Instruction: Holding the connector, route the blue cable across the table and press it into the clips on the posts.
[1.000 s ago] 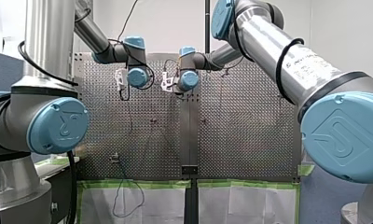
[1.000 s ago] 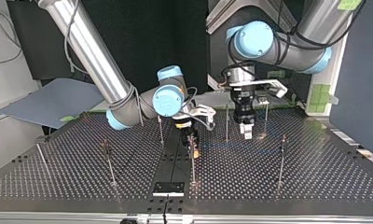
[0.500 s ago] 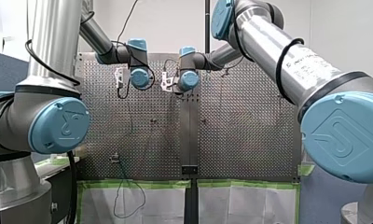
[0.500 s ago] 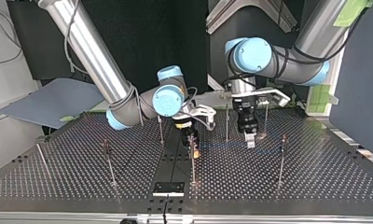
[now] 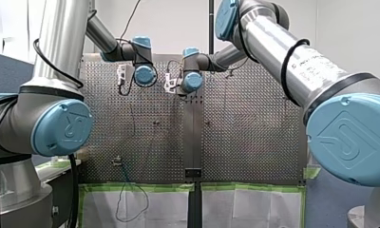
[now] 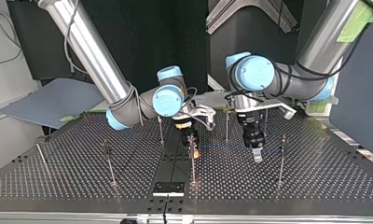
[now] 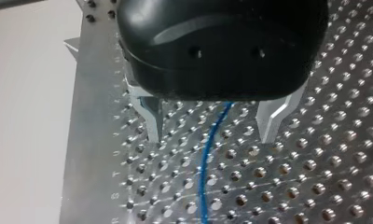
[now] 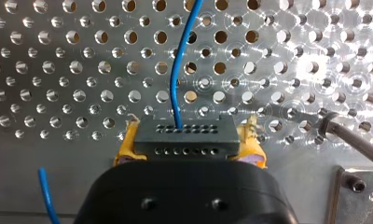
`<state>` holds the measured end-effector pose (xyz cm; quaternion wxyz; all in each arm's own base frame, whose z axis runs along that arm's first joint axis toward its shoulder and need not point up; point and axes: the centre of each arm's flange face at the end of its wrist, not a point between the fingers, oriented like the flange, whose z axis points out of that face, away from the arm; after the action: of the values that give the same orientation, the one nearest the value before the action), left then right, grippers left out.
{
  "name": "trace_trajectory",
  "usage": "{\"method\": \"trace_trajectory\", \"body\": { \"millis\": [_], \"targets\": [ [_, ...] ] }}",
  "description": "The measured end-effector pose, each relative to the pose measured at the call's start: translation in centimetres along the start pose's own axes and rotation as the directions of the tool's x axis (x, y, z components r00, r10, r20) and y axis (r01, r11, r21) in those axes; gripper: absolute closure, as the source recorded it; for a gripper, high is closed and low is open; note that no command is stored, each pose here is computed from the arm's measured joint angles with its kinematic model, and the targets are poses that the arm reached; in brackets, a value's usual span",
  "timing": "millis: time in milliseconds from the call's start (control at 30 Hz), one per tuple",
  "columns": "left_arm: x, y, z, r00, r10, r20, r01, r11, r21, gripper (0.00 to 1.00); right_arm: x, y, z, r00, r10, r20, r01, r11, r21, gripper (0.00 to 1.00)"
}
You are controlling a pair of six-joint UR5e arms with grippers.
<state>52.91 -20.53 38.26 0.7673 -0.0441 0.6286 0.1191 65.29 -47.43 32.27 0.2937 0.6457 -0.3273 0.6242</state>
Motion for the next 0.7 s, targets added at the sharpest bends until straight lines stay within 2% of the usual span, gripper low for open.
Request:
{"method": "trace_trajectory", "body": {
  "millis": [233,467,700],
  "targets": [
    [-1.9,-0.4,0.9,1.0000,0.005,0.001,-0.005,0.9995,0.031,0.00,0.0,-0.1,0.0,1.0000,0.000,0.000,0.000,1.0000,0.002,1.00],
    [-1.0,0.0,1.0,0.9974,0.033,-0.064,-0.032,0.9994,0.013,0.00,0.0,-0.1,0.0,1.0000,0.000,0.001,0.000,1.0000,0.003,1.00],
    [0.5,-0.5,0.6,0.9893,0.065,-0.130,-0.062,0.9976,0.030,0.00,0.0,0.0,0.0,1.0000,0.000,0.000,0.000,1.0000,0.003,1.00]
  ]
}}
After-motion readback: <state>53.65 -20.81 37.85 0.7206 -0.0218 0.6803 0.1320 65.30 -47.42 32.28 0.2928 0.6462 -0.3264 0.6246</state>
